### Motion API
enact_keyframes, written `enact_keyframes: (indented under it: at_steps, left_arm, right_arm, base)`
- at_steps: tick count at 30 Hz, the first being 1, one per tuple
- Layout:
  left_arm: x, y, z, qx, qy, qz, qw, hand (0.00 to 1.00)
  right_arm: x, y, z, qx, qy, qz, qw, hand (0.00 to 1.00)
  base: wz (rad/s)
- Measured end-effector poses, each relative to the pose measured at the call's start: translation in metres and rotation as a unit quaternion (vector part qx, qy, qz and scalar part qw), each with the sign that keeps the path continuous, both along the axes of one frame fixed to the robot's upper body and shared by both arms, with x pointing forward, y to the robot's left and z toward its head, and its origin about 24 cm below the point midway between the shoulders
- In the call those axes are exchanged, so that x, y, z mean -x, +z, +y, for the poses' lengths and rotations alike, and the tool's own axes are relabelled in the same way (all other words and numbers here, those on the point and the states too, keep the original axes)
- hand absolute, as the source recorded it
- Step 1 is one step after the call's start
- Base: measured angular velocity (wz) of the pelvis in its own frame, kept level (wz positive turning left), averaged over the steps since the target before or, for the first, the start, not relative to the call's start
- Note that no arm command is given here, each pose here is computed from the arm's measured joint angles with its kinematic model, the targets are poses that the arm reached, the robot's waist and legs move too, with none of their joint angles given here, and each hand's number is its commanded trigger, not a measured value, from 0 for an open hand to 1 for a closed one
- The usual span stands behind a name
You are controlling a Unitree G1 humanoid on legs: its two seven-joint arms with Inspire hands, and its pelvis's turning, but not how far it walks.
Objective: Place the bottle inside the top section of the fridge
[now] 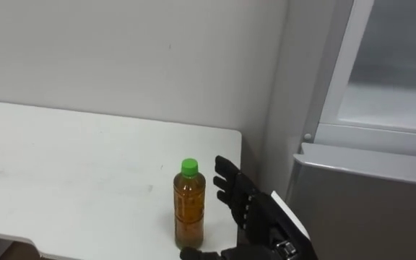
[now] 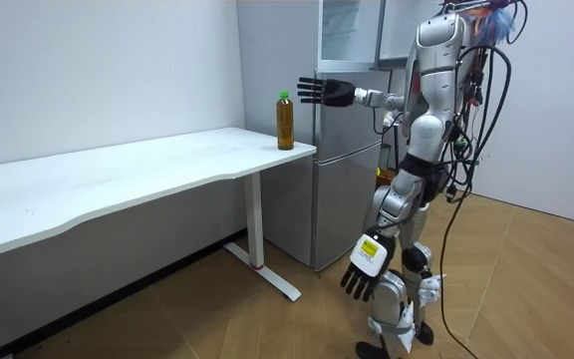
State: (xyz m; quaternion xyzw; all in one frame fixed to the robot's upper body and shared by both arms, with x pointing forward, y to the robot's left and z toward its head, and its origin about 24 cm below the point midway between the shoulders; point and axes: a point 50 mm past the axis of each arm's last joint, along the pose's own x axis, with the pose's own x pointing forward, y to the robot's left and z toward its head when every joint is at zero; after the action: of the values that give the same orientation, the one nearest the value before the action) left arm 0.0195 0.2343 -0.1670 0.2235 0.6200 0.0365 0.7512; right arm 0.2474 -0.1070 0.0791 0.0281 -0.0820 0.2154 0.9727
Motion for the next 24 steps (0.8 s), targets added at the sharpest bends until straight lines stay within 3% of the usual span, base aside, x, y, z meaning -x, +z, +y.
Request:
enact_keyframes:
  at_steps: [15,24]
  left_arm:
    - [-0.011,0.0,-0.003,0.019,-0.043,0.011,0.999,0.0]
    - [-0.016,0.001,-0.003,0.023,-0.072,0.014,0.997,0.0]
  right_arm:
    - [-0.005,0.004,-0.005,0.003,-0.043,-0.005,0.999,0.0]
    - [-0.023,0.03,-0.001,0.014,-0.065,-0.055,0.996,0.0]
  base:
    - [0.02]
    - [0.03]
